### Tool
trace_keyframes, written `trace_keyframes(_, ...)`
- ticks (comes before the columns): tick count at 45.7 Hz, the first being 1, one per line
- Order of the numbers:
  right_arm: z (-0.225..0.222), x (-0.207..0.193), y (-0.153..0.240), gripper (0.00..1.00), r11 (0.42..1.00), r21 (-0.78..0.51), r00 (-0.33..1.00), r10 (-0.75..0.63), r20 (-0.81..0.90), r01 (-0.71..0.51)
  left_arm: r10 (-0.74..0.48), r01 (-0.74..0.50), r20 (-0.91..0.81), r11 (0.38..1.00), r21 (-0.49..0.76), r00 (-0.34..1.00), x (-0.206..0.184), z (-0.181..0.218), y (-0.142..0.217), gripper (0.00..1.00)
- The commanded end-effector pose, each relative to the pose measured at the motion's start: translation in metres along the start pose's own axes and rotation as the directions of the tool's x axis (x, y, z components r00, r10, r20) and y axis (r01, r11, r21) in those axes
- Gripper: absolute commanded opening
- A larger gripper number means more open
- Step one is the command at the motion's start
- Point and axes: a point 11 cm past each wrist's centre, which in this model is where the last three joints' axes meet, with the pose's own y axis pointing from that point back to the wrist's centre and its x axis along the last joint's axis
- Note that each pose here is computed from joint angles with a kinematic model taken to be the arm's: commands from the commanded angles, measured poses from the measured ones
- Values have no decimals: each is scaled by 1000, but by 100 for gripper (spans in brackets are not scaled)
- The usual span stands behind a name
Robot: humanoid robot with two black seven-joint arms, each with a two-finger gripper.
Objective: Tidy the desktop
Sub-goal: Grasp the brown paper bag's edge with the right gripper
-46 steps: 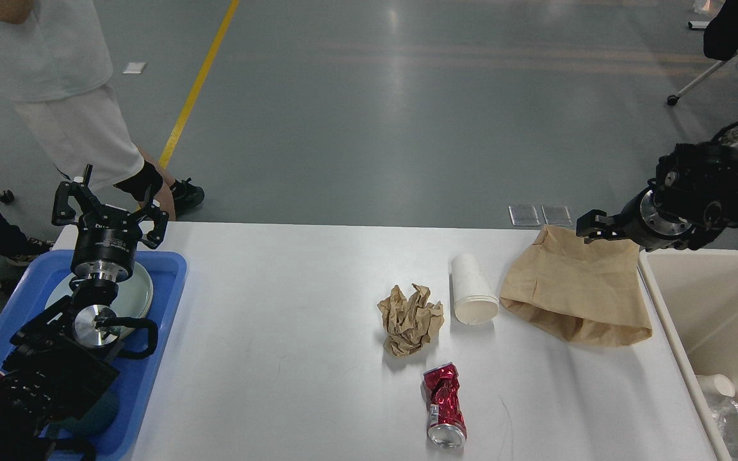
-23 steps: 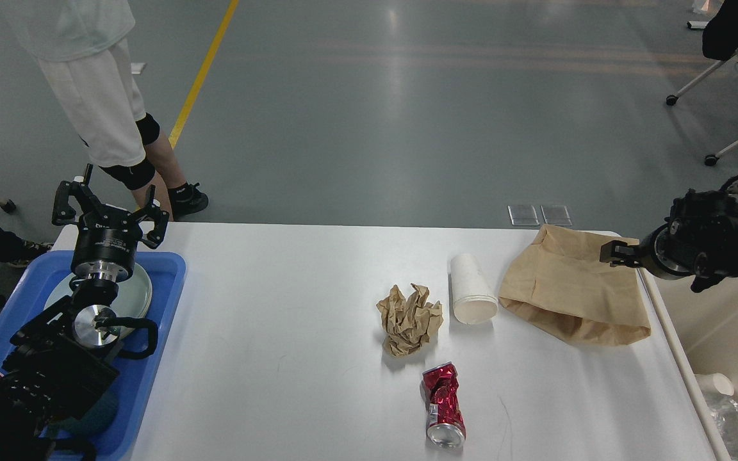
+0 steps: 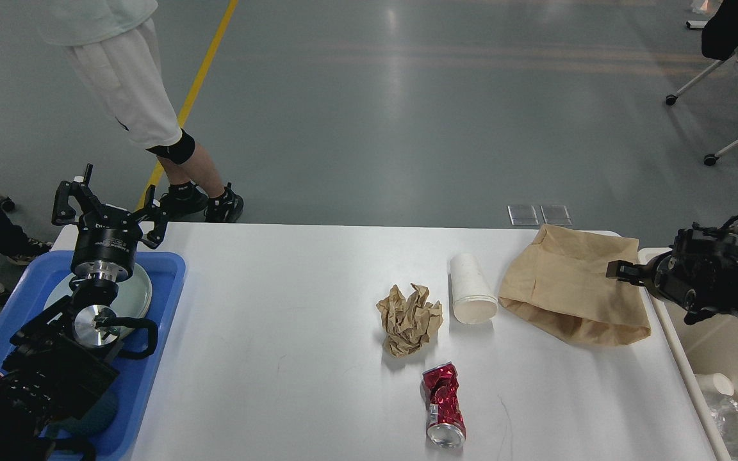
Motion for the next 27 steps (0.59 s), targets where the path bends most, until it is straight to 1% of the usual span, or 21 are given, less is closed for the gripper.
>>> trace_keyframes(1,-2,-8,-4,100,1000,0,1000,12,-3,-12,0,0,0,1000,0,1000,0,0,0,96)
trace_keyframes(14,-14,-17,-7,100,999,32,999,10,36,-11,-1,1,-1,1000,0,1000,0,0,0,96)
trace_keyframes(17,-15,-20,-8,98,999,40,998,10,55,-12,0,0,0,1000,0,1000,0,0,0,96)
trace_keyframes(19,-17,-23,-10,91,999,48,997,7,73,-11,-1,1,-1,1000,0,1000,0,0,0,96)
trace_keyframes(23,-20,-26,-10,71,998,58,997,-2,83,-3,0,0,1,1000,0,1000,0,0,0,96)
trace_keyframes(25,-21,-27,-9,58,998,61,997,-5,81,0,0,0,0,1000,0,1000,0,0,0,96)
trace_keyframes(27,-23,-29,-9,41,998,67,997,-18,79,13,0,0,0,1000,0,1000,0,0,0,96)
